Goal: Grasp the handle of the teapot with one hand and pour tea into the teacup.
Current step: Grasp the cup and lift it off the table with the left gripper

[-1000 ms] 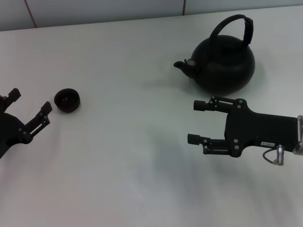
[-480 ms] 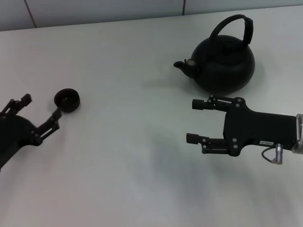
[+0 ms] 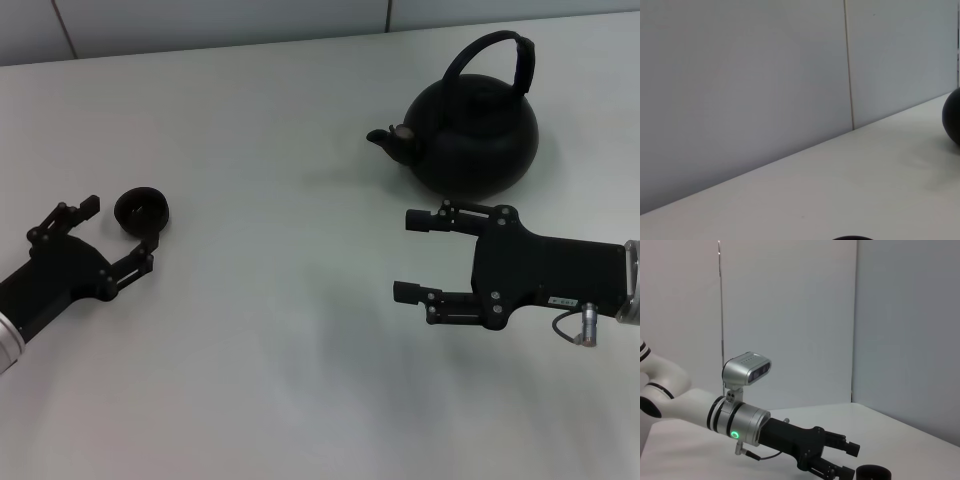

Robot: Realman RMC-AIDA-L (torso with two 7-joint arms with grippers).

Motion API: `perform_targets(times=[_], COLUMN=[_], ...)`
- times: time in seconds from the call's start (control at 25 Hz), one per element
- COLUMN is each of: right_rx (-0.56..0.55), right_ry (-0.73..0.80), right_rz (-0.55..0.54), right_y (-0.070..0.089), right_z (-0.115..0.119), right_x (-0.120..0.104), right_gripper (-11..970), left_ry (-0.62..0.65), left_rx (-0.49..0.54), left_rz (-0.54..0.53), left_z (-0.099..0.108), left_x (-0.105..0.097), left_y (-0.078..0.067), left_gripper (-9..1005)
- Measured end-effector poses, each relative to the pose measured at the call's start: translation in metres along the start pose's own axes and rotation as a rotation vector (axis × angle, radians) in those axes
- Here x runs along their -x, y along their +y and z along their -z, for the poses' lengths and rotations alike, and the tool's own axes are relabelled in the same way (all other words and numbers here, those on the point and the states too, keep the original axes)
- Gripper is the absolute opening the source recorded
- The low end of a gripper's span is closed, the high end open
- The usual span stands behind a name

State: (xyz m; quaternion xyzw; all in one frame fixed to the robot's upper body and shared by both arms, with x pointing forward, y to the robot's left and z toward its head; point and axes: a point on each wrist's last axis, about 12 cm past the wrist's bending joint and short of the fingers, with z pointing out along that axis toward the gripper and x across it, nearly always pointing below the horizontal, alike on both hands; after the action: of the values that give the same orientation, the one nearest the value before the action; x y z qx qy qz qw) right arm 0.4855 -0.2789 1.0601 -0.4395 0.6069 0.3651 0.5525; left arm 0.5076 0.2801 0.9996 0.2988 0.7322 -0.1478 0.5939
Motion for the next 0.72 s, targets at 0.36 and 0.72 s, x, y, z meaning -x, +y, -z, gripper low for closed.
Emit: perform_targets(times=[0.36, 0.72], right_rx=[0.000, 0.003], right_ry=[0.000, 0.000], right_rz=[0.003, 0.008], right_y=[-0.001, -0.003], right_z=[-0.001, -0.002], right_x=[0.001, 0.003], right_gripper=[764, 764], left_ry=[0.032, 0.076], left_rx=[0.014, 0.012], left_rz=[-0.005, -0.010], left_z=[-0.010, -0.019], left_x=[0.003, 0.003], left_y=[0.006, 0.008], left_gripper=[862, 863])
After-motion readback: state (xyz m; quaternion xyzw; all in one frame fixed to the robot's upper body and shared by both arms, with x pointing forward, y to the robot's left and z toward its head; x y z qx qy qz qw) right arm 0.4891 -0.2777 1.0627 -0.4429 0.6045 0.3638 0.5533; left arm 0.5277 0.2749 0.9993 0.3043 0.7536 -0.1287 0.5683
